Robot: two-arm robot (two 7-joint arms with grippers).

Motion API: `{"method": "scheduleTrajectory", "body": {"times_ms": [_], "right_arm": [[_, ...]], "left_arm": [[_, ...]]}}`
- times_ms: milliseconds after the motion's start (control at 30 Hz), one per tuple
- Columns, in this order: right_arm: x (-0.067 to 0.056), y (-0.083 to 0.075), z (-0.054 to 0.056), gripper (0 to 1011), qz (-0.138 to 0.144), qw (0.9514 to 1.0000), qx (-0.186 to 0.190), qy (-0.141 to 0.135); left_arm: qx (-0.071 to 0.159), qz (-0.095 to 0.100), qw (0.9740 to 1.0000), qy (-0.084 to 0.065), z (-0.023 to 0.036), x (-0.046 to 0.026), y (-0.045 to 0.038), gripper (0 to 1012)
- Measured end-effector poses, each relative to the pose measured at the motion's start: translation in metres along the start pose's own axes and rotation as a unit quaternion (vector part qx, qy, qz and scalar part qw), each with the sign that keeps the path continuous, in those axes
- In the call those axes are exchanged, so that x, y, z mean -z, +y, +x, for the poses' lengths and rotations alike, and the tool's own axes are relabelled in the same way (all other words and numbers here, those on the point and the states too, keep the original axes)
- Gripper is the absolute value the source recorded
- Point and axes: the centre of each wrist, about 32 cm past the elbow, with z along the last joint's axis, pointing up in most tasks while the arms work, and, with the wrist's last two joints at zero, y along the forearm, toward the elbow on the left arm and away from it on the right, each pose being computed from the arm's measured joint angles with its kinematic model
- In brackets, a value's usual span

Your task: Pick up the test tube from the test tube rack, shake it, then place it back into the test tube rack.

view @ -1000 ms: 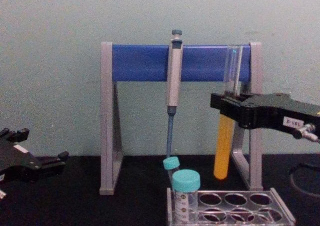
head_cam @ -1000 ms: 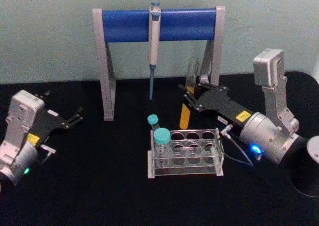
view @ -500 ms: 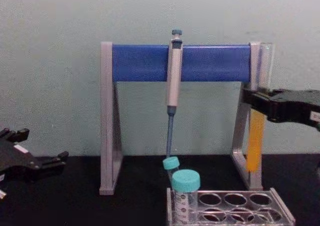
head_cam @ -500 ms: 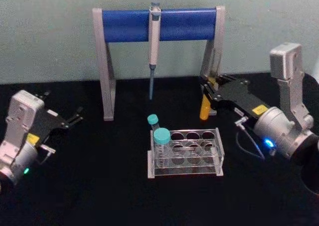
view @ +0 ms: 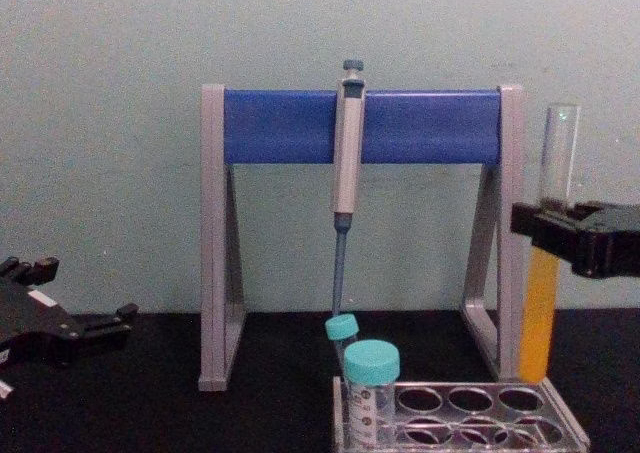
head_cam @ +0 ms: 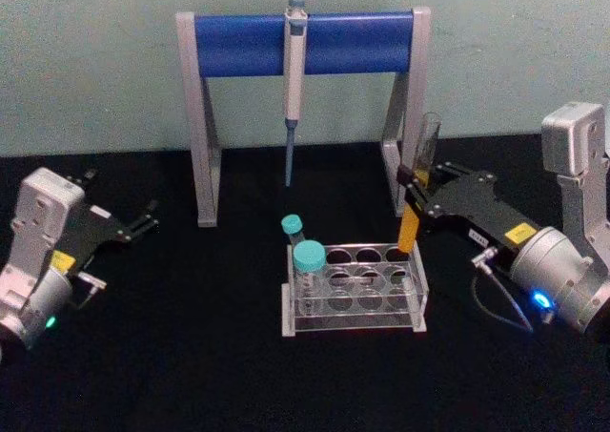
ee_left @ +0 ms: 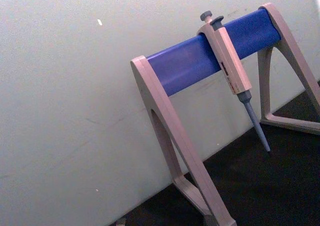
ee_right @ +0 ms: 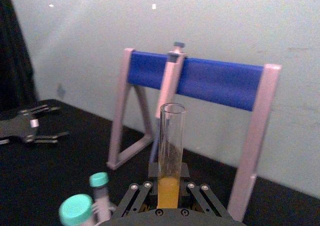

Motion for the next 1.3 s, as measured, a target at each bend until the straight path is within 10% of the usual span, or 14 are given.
{"method": "scheduleTrajectory", "body": {"times_ms": [600,1300], "right_arm": [[-0.001,0.023,-0.018,232,0.010,0.9972,-0.073,0.010],[-0.001,0.046,0.001,232,0.018,0.9997,-0.017,0.005]], "left_arm": [[0.000,0.000,1.0000,0.000,0.0000,0.0000,0.0000,1002],[0.000,0.000,1.0000,0.000,0.0000,0.0000,0.0000,1001]]}}
